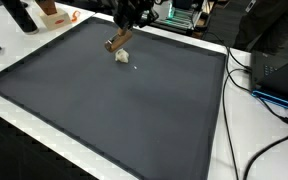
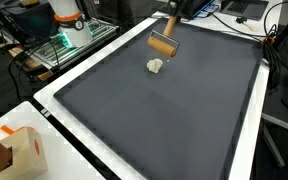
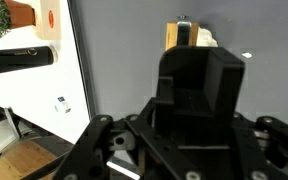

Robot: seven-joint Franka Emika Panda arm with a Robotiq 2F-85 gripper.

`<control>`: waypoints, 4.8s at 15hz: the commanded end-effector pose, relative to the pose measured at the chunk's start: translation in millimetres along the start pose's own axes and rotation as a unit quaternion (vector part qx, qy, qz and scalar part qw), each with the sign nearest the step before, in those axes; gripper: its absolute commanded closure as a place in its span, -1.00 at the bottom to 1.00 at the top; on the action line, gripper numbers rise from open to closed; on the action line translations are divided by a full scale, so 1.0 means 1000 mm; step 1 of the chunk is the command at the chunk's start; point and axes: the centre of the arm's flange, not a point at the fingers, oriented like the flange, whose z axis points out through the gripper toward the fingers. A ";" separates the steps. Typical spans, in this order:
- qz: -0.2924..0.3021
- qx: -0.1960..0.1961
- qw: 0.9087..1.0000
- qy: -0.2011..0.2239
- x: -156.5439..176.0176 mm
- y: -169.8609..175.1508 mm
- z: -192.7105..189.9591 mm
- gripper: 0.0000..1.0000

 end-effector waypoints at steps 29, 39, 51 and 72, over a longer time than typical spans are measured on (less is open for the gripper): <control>-0.051 -0.117 0.990 0.055 -0.034 -0.088 0.014 0.52; -0.032 -0.150 0.987 0.038 -0.041 -0.073 0.013 0.52; 0.009 -0.171 0.985 0.024 -0.037 -0.048 0.010 0.52; -0.020 0.043 0.998 0.035 -0.019 0.071 -0.044 0.52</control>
